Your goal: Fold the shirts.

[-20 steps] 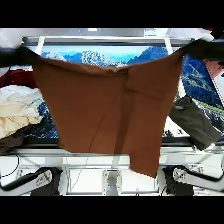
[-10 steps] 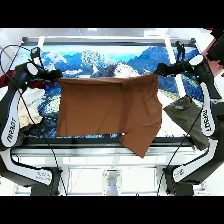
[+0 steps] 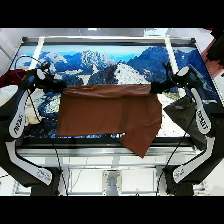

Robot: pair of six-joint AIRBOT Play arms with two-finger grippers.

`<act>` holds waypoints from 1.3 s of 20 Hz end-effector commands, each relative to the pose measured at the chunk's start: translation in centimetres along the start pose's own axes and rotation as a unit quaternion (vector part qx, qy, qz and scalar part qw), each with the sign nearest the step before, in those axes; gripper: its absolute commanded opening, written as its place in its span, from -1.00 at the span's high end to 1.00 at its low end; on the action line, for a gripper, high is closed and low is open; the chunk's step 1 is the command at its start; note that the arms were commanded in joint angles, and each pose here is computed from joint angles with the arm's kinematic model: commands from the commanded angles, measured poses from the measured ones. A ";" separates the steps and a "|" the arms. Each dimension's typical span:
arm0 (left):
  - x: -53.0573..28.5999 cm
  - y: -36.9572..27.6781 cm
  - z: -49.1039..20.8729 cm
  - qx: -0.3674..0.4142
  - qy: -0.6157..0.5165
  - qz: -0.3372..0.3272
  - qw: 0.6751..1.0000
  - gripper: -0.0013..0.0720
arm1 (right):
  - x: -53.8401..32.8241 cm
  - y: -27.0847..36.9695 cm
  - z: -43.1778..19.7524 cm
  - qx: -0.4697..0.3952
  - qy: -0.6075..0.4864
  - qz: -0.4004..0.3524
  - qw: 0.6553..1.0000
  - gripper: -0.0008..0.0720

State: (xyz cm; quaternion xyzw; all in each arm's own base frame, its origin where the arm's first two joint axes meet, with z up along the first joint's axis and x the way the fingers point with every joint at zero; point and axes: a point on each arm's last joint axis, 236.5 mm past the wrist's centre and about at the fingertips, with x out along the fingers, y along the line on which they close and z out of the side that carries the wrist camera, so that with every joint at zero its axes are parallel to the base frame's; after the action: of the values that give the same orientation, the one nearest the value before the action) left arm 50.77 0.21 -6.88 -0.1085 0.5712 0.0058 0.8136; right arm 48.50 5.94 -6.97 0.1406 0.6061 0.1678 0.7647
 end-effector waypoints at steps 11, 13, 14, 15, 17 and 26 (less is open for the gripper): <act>-4.0 0.8 -3.1 0.013 0.090 -0.007 0.996 -0.31 | -4.0 -0.5 -2.2 -0.009 0.018 -0.038 0.999 0.27; -8.5 1.2 -2.4 0.039 0.063 -0.005 0.997 -0.31 | -9.0 -1.7 -3.3 -0.020 0.023 -0.079 0.996 0.27; -10.6 1.4 -2.5 0.055 0.053 -0.004 0.997 -0.31 | -11.2 -2.3 -4.3 -0.019 0.027 -0.095 0.995 0.27; -12.6 1.7 -3.1 0.065 0.046 -0.003 0.997 -0.31 | -13.2 -2.4 -5.5 -0.012 0.033 -0.099 0.994 0.27; -14.2 3.0 -6.2 0.053 0.046 0.002 0.998 -0.31 | -14.9 -2.4 -9.0 0.013 0.047 -0.087 0.995 0.27; -9.8 4.9 -24.3 -0.049 0.147 -0.014 0.988 -0.31 | -5.5 3.2 -26.7 0.165 0.149 0.082 0.971 -0.34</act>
State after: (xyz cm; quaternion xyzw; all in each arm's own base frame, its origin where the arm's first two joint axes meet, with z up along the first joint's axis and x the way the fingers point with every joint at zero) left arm 26.88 2.92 -4.80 -0.1279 0.6696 0.0069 0.7316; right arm 24.33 3.10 -5.37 0.2097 0.7162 0.1247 0.6539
